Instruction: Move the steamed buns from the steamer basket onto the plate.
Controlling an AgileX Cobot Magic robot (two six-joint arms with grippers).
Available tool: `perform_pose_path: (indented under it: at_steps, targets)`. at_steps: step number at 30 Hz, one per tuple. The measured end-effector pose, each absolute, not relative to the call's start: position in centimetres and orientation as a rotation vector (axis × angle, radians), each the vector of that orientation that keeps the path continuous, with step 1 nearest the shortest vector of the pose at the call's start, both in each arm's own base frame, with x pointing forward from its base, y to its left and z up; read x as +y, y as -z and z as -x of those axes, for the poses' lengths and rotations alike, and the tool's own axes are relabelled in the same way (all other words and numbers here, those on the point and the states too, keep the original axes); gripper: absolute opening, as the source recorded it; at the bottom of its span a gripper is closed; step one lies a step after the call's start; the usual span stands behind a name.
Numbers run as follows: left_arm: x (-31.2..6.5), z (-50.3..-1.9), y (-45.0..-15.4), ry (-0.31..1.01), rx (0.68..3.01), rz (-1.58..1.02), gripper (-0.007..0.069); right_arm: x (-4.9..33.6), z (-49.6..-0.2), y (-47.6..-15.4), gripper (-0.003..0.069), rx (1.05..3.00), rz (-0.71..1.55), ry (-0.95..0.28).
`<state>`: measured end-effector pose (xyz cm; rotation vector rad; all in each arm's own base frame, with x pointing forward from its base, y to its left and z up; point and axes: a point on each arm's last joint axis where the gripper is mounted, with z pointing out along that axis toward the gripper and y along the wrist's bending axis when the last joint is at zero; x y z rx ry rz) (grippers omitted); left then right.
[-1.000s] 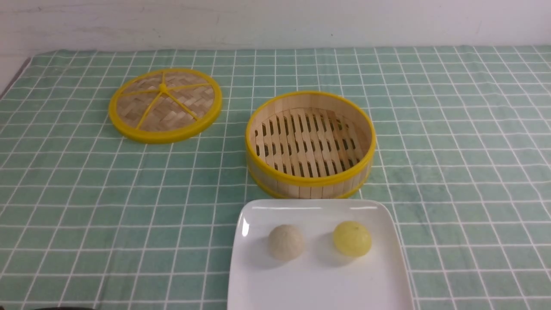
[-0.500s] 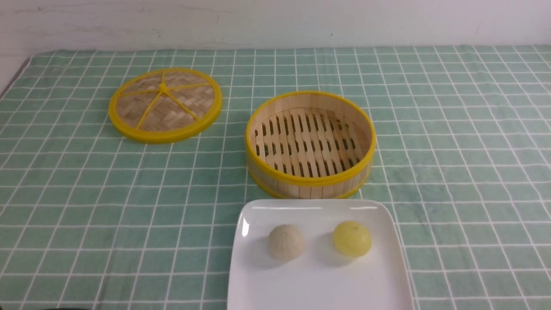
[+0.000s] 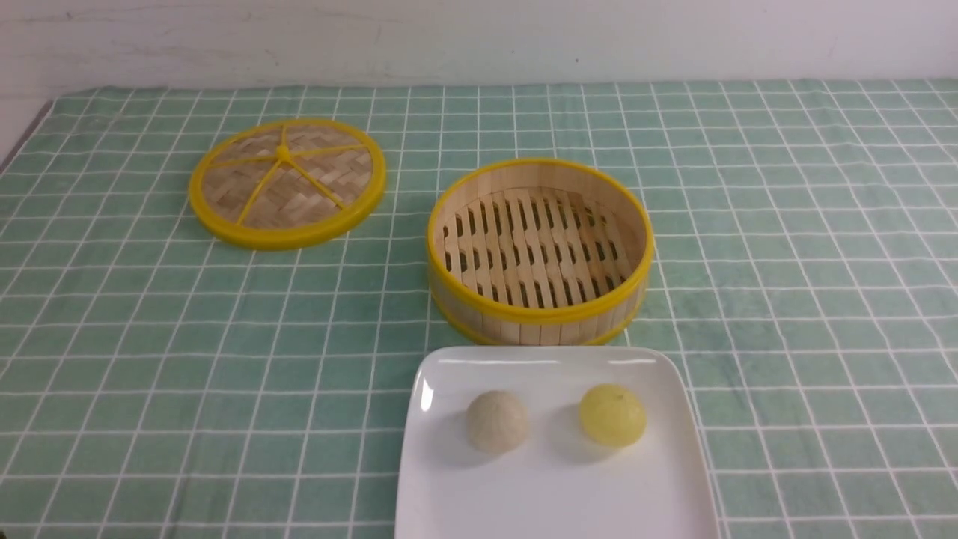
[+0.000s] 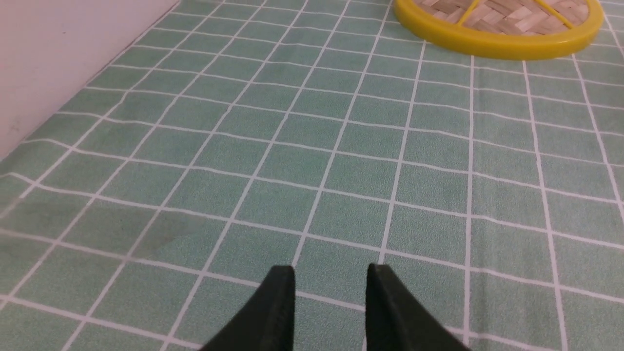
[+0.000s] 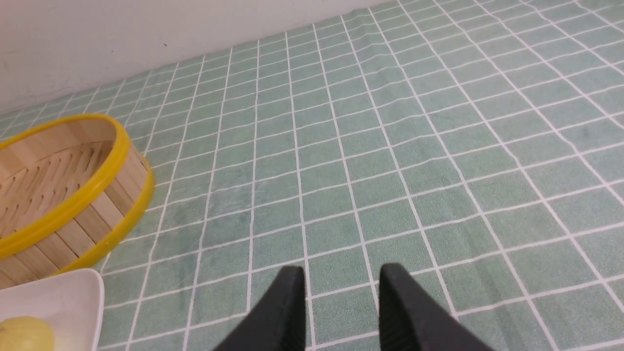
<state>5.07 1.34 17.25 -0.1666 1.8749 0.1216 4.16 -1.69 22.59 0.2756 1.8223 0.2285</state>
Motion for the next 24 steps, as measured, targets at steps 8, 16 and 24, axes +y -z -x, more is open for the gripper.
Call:
perform_pose_path:
  at_steps: [8, 16, 24]
  targets:
    - [1.03, -5.12, -17.24, -0.122, 1.881, 0.1, 0.024, -1.69, -4.16, -22.59, 0.0237, 1.822, -0.276, -0.229]
    - [1.02, -5.12, -17.25, -0.126, 1.881, 0.092, 0.024, -1.69, -4.16, -22.59, 0.0237, 1.822, -0.276, -0.229]
    - [1.02, -5.12, -17.25, -0.127, 1.881, 0.09, 0.024, -1.69, -4.16, -22.59, 0.0237, 1.822, -0.275, -0.229]
